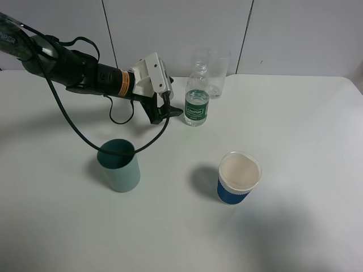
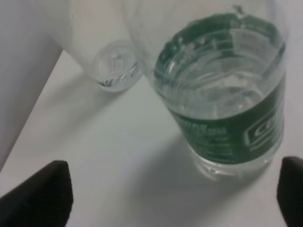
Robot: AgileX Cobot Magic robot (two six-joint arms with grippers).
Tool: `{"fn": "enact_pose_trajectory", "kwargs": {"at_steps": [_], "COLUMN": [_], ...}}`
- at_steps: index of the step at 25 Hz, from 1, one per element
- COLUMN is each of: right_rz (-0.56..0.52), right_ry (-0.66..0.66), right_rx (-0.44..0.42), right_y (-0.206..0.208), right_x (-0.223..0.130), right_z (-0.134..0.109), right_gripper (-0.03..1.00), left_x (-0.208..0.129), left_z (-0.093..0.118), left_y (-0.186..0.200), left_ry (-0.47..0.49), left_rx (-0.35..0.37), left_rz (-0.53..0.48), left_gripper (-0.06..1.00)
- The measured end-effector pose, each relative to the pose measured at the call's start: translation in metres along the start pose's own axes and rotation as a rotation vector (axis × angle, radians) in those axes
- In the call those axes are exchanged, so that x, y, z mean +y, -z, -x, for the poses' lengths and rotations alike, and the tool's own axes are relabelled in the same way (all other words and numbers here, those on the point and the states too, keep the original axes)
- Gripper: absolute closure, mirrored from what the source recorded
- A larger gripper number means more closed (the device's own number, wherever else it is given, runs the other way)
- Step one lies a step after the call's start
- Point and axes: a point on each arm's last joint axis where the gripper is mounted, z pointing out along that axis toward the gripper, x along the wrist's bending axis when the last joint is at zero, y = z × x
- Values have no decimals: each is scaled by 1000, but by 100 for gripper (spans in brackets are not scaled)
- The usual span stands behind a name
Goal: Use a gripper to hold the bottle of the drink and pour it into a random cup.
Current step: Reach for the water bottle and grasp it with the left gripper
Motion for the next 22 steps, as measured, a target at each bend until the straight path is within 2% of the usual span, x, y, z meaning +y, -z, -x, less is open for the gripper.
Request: {"fn": "enact_pose_trajectory", "kwargs": {"at_steps": [8, 22], "right_rz": [0, 0], "right_ry": [0, 0], "right_rx": [0, 0], "right_y": [0, 0], "right_x": [0, 0], "right_z": [0, 0], "right_gripper": [23, 23], "left_x": [4, 8], "left_z": [12, 19], "left_y": [-10, -17], "left_ry": [3, 39], "left_rx": [-52, -60], "left_rz": [43, 72], "left_gripper": [9, 9]}}
